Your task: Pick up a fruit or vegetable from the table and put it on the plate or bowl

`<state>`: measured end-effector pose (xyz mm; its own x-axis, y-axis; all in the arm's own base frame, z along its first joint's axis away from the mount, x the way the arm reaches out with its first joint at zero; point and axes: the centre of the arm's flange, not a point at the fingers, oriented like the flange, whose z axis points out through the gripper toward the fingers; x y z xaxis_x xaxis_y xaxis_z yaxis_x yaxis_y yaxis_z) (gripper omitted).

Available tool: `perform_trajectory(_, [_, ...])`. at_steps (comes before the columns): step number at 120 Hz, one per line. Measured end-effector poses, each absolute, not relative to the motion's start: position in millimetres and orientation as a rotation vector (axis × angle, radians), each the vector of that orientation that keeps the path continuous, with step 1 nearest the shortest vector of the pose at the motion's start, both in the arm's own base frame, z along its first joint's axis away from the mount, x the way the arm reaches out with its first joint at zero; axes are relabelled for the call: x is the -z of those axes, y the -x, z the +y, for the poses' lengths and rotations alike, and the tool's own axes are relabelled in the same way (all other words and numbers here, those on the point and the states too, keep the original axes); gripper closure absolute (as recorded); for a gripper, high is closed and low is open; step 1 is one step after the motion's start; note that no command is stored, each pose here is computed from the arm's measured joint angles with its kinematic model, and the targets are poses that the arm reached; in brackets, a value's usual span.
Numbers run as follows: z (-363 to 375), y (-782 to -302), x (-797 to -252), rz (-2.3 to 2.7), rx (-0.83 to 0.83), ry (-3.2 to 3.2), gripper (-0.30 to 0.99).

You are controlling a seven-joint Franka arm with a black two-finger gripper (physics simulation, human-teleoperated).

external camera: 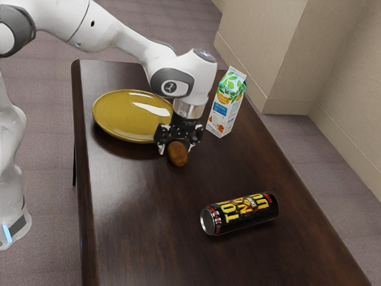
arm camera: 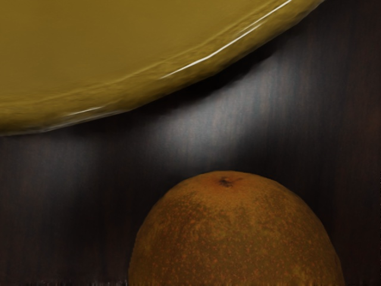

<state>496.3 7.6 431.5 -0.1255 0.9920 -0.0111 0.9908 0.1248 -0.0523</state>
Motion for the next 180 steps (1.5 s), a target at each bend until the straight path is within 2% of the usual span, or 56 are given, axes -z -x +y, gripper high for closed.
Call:
perform_trajectory(21, [8.2,-498.1,-435.7,-2.377,-0.065,2.062,0.36])
perform_trajectory(34, [8.3,-497.5,-470.1,-2.411,-0.027,2.088,0.48])
perform_trajectory(50, [23.9,-483.2,-549.3,-2.464,0.046,2.083,0.49])
perform_trajectory(57, [47.5,-473.3,-566.7,-2.494,0.045,2.024,0.48])
perform_trajectory(75, [134.2,-447.2,-563.0,-2.580,-0.053,1.824,0.49])
perform_trajectory(97, [183.2,-435.8,-535.1,-2.563,-0.168,1.735,0.50])
perform_trajectory(100, [185.8,-435.0,-533.3,-2.558,-0.176,1.734,0.48])
perform_trajectory(107, [187.3,-434.4,-531.0,-2.533,-0.177,1.747,0.32])
perform_trajectory(114, [185.3,-435.1,-530.3,-2.505,-0.174,1.769,0.22])
perform_trajectory(127, [180.9,-436.4,-530.2,-2.466,-0.170,1.808,0.10])
perform_trajectory(143, [148.8,-447.1,-537.8,-2.383,-0.144,1.914,0.04])
perform_trajectory(154, [83.5,-469.7,-571.7,-2.244,-0.030,2.098,0.02])
perform_trajectory(162, [64.6,-485.7,-603.2,-2.103,0.077,2.252,0.01])
perform_trajectory(171, [35.8,-521.0,-640.7,-1.822,0.208,2.487,0.01])
perform_trajectory(180, [-3.2,-533.5,-653.4,-1.493,0.265,2.666,0.00])
